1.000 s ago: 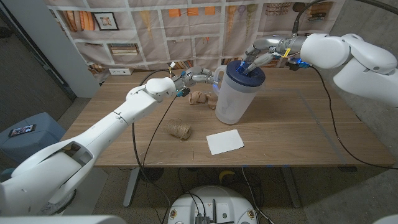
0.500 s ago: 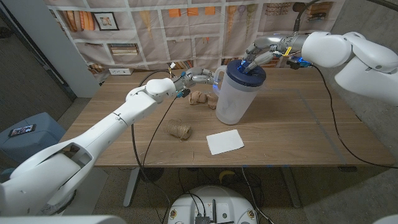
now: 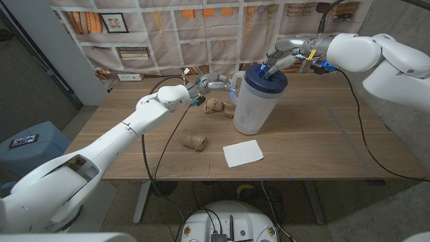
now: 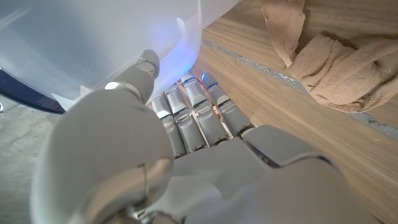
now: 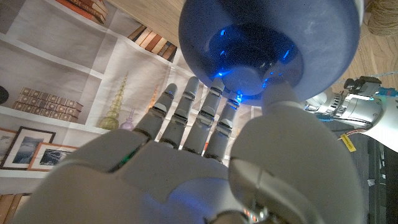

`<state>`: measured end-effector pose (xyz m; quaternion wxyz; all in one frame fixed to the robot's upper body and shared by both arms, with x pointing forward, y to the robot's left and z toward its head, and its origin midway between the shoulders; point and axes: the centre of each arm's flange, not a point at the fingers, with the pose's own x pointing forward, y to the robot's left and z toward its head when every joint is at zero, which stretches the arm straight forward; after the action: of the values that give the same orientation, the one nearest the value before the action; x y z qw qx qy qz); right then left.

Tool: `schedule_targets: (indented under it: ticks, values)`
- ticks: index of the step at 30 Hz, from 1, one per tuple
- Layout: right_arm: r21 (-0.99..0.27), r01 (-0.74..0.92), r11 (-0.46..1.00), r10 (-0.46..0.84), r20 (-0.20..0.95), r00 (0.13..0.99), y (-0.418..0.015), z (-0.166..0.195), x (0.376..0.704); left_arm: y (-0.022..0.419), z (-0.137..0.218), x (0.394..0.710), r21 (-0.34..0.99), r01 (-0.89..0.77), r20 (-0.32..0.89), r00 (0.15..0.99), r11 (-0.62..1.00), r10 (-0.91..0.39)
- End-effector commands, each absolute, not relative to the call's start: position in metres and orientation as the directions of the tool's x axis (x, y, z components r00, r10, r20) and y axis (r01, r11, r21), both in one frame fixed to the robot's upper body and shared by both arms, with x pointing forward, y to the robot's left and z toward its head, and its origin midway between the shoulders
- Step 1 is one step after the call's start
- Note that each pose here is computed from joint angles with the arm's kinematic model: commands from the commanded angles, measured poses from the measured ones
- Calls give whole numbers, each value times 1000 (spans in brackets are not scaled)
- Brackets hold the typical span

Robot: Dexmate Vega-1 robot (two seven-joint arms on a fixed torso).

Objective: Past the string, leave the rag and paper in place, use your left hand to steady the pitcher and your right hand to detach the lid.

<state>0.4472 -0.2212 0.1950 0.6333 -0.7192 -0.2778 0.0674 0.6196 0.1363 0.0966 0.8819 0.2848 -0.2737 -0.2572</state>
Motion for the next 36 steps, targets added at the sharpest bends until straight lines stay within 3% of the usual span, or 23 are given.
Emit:
schedule_targets:
  ticks: [1,36]
  values:
    - [-946,321,-43,484,261,835,-222,198,446,137,95,621,638,299,341,716,710,-609]
    - [-945,326,-41,483,267,834,-219,208,440,141,88,623,622,302,350,717,722,-602]
